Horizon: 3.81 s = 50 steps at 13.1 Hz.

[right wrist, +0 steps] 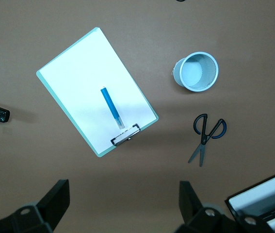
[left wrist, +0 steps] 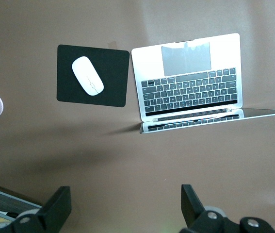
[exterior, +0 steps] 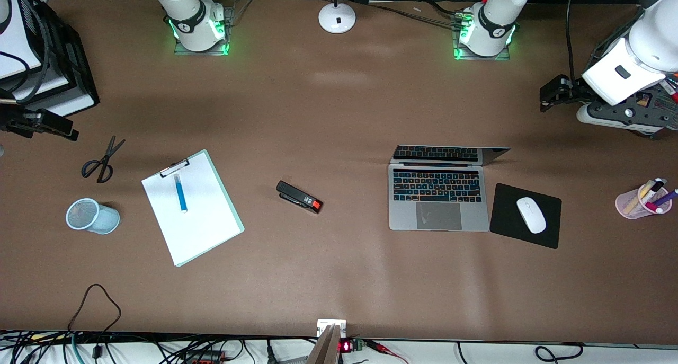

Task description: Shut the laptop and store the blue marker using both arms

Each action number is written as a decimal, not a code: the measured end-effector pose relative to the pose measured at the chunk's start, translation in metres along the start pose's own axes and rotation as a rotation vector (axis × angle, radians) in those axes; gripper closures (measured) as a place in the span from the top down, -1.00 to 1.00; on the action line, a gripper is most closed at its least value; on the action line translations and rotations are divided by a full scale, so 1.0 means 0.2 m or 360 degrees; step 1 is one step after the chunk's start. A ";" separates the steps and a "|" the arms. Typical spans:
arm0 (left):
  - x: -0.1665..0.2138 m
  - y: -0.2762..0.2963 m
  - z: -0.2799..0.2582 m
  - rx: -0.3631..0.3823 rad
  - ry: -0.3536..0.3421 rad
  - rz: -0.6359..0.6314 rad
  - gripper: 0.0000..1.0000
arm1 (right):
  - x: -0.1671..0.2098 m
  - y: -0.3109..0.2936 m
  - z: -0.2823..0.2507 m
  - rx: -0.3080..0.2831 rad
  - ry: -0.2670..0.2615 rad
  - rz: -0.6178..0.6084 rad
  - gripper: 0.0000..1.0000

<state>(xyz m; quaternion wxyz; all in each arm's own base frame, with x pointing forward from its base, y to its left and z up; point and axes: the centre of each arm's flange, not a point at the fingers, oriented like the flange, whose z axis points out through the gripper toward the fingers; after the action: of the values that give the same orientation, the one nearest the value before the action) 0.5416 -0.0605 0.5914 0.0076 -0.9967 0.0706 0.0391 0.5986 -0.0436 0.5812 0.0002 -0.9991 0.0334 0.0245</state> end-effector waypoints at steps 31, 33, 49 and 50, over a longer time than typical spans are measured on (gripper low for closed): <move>0.08 0.05 0.11 -0.0035 -0.0160 0.0033 -0.60 | 0.57 -0.43 1.56 -0.0090 -0.0046 -0.0587 1.00; 0.06 0.08 0.12 -0.0129 -0.0204 0.0039 -0.98 | 0.56 -0.43 1.67 -0.0092 -0.0063 -0.0589 1.00; -0.04 0.88 0.79 -0.0059 -0.0314 -0.0248 -0.98 | 0.47 -0.45 1.84 -0.0089 -0.0107 -0.0640 0.46; -0.04 0.87 0.85 -0.0042 -0.0303 -0.0250 -0.98 | 0.47 -0.45 1.84 -0.0088 -0.0108 -0.0642 0.43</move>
<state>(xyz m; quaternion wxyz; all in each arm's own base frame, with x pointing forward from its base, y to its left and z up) 0.4962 -0.2272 0.4215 0.0043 -0.9909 -0.0092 0.1339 0.6799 0.0417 0.2086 -0.0212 -0.9838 -0.1681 0.0586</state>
